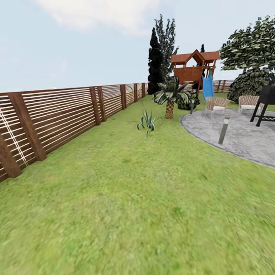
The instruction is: Take the three Easter eggs out of the wicker basket on the lawn in the garden, then place them on the lawn next to a single tree (choose any tree) so that all three eggs are next to the same tree and none are left in the basket.
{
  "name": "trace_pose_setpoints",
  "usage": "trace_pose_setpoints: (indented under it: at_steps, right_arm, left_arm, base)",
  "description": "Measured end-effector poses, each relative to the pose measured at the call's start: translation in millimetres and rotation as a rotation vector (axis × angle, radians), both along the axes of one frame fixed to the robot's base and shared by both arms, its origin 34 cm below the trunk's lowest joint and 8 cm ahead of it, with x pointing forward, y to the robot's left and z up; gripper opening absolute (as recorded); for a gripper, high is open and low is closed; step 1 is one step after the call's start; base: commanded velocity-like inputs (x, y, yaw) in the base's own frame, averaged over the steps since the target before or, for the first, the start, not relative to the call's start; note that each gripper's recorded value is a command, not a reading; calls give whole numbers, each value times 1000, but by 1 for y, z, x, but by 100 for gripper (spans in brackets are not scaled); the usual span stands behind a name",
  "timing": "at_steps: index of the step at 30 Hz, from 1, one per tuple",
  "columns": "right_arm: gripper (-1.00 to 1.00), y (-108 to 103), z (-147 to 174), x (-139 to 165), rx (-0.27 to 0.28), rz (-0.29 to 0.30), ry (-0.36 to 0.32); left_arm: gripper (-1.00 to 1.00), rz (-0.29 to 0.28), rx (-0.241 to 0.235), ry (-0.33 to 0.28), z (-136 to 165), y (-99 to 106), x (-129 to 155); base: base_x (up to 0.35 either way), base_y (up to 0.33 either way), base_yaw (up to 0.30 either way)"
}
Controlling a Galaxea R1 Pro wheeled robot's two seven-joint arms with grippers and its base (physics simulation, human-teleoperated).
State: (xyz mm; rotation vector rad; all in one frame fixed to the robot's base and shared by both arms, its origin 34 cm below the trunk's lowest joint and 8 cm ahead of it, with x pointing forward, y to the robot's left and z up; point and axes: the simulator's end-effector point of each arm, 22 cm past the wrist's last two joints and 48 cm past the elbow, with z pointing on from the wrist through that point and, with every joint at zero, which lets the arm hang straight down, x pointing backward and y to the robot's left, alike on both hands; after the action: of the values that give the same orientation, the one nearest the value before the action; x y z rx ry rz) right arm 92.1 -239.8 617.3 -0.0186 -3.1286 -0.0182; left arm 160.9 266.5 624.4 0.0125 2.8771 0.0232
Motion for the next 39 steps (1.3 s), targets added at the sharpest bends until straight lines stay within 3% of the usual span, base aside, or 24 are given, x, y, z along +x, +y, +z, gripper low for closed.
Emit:
trace_pose_setpoints:
  at_steps: [18, 39]
  right_arm:
    - [100, 1, 1, -10, 2, 3, 26]
    - [100, 0, 1, -14, 0, -3, 34]
  left_arm:
    - [100, -4, -1, -1, 0, 0, -4]
    - [100, -6, -1, -1, 1, -1, -6]
  base:
    - [16, 0, 140]
    - [302, 50, 36]
